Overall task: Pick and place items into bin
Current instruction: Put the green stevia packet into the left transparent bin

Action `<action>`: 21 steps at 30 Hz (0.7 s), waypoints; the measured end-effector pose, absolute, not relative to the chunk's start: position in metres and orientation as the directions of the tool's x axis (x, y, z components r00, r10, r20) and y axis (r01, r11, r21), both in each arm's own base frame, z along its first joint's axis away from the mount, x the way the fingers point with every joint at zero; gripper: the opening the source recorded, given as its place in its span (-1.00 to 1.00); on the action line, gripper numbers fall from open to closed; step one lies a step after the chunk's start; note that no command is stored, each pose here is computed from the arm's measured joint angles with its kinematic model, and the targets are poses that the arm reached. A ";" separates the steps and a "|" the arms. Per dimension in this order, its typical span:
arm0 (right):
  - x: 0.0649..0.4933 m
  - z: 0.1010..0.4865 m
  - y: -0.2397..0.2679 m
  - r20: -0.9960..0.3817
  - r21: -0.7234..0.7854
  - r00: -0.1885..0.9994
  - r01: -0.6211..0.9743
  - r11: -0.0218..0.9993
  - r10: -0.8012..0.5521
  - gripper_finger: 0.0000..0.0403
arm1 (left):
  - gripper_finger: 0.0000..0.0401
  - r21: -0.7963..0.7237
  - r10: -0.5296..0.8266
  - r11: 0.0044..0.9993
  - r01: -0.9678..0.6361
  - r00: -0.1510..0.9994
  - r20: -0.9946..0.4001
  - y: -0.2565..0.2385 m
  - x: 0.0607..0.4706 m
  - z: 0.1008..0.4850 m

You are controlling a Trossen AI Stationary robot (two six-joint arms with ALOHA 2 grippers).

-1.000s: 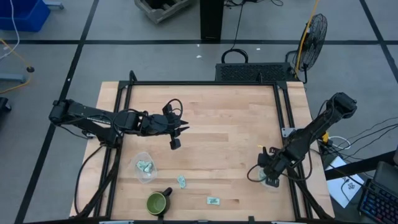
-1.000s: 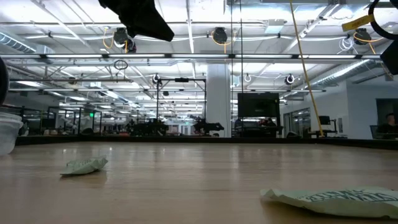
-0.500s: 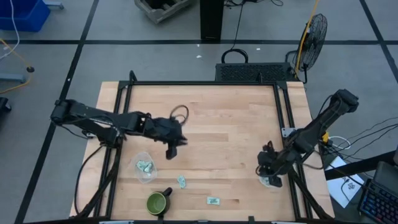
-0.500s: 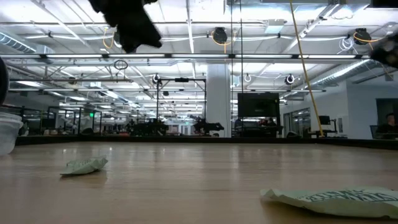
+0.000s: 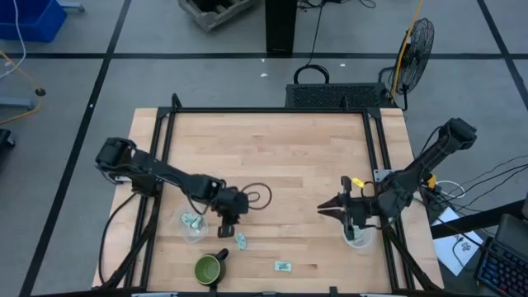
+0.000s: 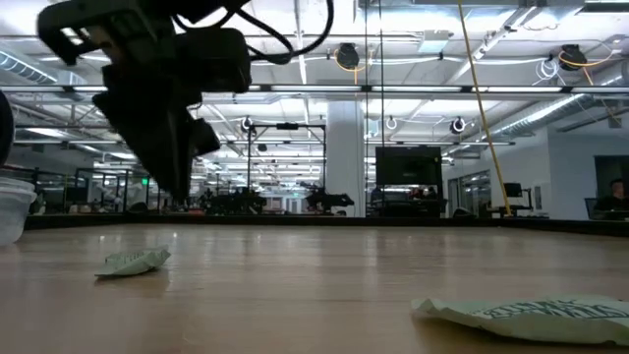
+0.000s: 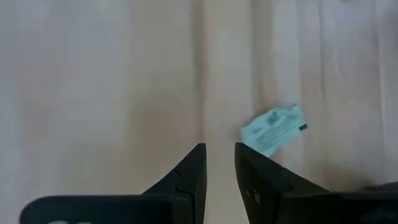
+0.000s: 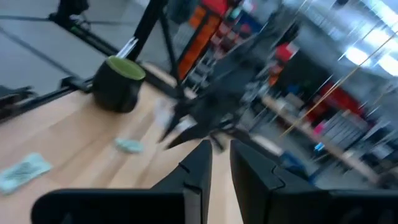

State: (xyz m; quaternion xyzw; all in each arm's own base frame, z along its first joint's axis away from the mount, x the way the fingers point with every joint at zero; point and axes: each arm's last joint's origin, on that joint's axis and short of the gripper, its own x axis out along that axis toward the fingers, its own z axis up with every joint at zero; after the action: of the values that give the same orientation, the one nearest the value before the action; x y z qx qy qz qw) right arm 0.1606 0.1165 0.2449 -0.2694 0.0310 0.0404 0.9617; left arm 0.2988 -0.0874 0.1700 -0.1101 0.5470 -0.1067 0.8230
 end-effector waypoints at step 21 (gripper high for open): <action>0.158 0.236 0.083 0.174 -0.623 0.982 0.171 0.764 -0.078 -0.75 | -0.56 -0.264 -0.303 0.953 0.149 0.410 -0.860 -0.112 0.301 0.162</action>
State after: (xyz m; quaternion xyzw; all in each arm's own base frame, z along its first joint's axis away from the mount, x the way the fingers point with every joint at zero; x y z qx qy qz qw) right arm 0.1578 0.0832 0.2360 -0.3374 -0.0691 -0.0664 0.9365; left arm 0.3013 -0.1119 0.1621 -0.0731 0.5261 -0.1351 0.8364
